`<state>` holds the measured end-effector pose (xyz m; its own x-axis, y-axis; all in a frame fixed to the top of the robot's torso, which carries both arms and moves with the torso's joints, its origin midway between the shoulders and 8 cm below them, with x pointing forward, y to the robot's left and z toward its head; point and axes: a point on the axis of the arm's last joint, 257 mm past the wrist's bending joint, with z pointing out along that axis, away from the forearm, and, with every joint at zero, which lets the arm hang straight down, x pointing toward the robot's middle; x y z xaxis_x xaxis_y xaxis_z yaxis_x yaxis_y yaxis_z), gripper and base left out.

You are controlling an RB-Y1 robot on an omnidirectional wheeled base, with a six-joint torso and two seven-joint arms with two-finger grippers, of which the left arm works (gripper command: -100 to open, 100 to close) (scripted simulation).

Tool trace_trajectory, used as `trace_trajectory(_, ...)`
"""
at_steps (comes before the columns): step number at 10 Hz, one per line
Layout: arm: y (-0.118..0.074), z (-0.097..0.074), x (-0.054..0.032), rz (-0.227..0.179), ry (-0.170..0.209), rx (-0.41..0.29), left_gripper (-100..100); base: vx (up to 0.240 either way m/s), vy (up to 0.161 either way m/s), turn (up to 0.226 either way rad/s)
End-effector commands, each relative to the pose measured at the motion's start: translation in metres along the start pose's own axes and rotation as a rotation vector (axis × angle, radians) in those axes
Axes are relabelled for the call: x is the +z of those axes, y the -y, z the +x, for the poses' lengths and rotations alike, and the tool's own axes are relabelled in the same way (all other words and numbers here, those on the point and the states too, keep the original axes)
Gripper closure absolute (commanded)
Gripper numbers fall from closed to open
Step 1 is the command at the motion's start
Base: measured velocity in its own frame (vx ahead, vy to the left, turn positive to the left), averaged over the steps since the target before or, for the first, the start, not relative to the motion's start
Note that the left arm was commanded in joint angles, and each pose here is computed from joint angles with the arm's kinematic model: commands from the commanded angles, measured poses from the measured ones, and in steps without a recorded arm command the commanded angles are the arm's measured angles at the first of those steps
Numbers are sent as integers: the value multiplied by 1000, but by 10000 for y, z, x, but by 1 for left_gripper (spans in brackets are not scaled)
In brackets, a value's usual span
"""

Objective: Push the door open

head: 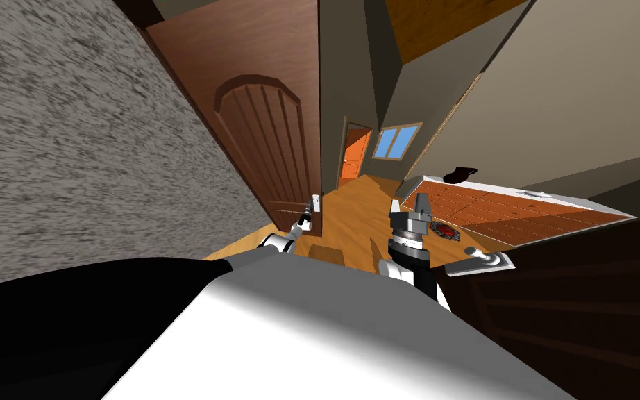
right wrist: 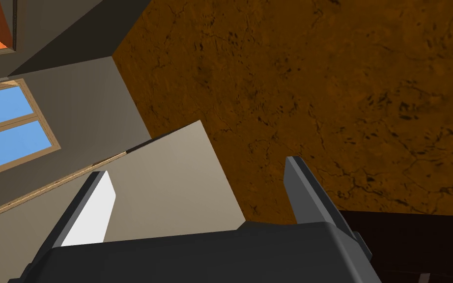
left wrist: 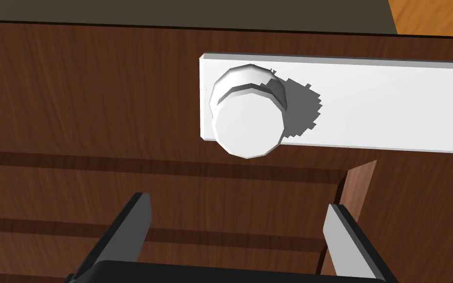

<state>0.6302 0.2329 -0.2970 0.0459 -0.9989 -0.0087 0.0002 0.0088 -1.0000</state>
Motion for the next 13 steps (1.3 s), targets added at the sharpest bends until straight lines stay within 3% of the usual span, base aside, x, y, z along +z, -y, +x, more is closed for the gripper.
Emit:
trace_trajectory(1, 5, 205, -2, 2, -9, -2, -100, -192, 8, 54)
trace_trajectory(3, 11, 414, -16, 0, -19, -6, -100, -219, 8, 42)
trace_trajectory(4, -6, 353, -20, -1, -16, -6, -100, -83, 9, 2)
trace_trajectory(5, 15, 219, -2, 5, -2, 11, -100, 107, 1, -45)
trace_trajectory(7, 26, 155, 5, 9, 6, 16, -100, 248, 10, -25)
trace_trajectory(11, 19, 175, -4, 9, 8, 8, -100, 218, -3, -22)
trace_trajectory(12, 19, 175, -4, 9, 8, 8, 100, -13, 0, 6)
trace_trajectory(13, 19, 175, -4, 9, 8, 8, 100, -41, 2, -7)
